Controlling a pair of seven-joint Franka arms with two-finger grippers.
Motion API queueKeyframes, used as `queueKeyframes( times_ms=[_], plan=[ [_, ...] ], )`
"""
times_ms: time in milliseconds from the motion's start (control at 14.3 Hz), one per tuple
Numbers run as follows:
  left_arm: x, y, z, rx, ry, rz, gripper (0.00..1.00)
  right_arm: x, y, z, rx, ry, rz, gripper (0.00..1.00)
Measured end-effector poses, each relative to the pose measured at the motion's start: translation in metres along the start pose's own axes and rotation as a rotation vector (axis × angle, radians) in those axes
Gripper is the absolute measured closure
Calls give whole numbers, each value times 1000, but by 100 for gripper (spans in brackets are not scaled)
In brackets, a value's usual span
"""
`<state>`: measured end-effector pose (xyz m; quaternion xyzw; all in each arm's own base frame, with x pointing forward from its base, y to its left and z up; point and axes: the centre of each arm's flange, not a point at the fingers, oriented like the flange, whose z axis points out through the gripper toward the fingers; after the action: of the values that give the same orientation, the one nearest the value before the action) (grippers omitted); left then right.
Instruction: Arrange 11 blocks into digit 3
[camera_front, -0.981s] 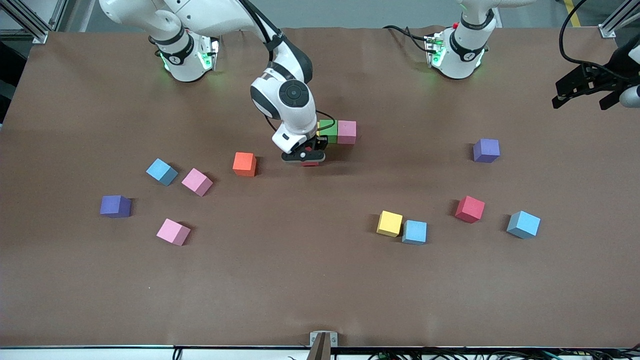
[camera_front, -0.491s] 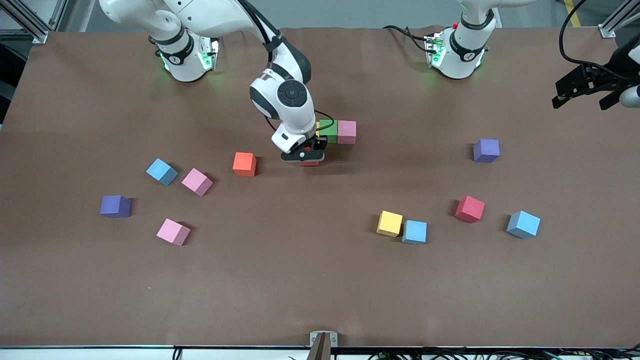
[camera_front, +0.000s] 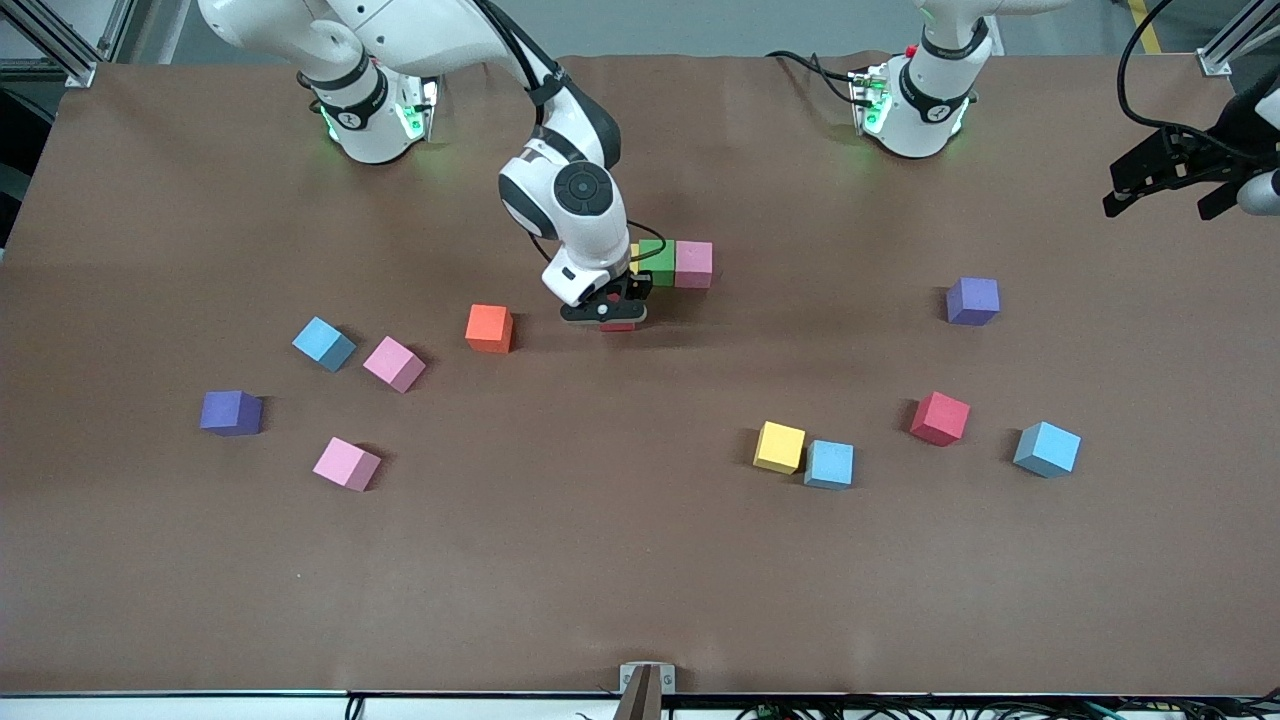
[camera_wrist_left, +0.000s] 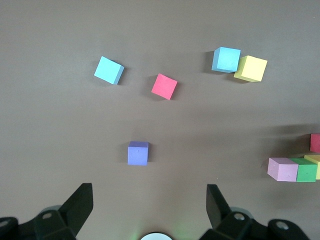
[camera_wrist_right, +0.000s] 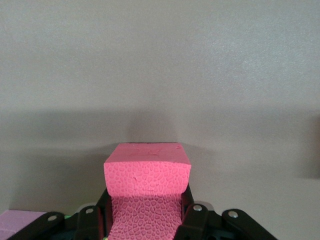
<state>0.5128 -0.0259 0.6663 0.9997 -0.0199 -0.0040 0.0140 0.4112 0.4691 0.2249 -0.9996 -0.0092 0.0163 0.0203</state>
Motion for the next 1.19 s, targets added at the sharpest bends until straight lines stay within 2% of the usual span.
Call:
queueKeyframes(
  times_ms=[1191],
  plan=[
    [2, 4, 3, 0, -6, 7, 0, -4, -1, 6, -3, -6, -5, 46]
  ],
)
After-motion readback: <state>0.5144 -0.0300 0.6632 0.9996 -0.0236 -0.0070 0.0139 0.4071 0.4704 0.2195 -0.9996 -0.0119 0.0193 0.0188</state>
